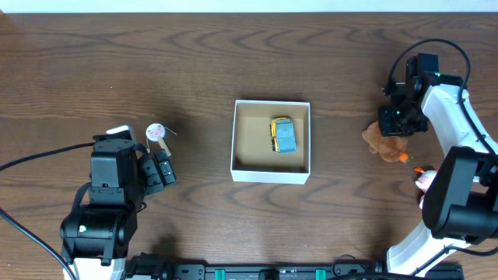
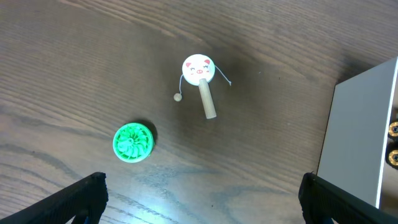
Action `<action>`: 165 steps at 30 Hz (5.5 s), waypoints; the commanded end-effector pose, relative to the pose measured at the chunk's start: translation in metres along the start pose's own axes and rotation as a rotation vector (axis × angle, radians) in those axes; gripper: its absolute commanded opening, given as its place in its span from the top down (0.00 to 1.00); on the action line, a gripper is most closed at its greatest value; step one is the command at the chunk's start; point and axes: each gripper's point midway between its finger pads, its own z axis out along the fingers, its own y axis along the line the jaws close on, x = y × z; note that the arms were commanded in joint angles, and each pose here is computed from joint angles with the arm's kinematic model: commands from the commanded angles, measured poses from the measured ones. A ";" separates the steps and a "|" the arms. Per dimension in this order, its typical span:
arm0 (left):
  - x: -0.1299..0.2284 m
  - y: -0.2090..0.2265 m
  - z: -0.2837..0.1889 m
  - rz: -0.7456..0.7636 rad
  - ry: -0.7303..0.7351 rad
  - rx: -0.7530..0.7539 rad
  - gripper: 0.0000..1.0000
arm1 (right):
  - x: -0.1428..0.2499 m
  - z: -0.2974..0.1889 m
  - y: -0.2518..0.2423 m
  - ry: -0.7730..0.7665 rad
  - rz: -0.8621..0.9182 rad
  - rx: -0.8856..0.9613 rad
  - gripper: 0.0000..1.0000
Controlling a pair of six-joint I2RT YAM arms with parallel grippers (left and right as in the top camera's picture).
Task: Pack container
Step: 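Move the right gripper back to the brown plush bear and grasp it, then carry the bear with the right gripper into the box and release, then move the right gripper to the pink-white toy figure and grasp it, then lower the figure with the right gripper into the box and release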
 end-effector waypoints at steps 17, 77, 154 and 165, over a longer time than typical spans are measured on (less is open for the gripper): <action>-0.006 0.000 -0.004 -0.011 -0.016 0.001 0.02 | -0.009 -0.185 0.237 -0.581 -0.628 -0.279 0.99; -0.005 0.000 -0.004 -0.010 -0.012 0.000 0.02 | -0.034 -0.225 0.053 -0.621 0.479 -0.001 0.01; -0.005 0.000 -0.004 -0.011 -0.011 -0.001 0.02 | 0.024 -0.116 0.242 -0.548 -0.648 -0.270 0.99; -0.005 0.000 -0.004 -0.011 -0.011 -0.001 0.02 | 0.047 -0.064 0.265 -0.367 -0.721 -0.269 0.98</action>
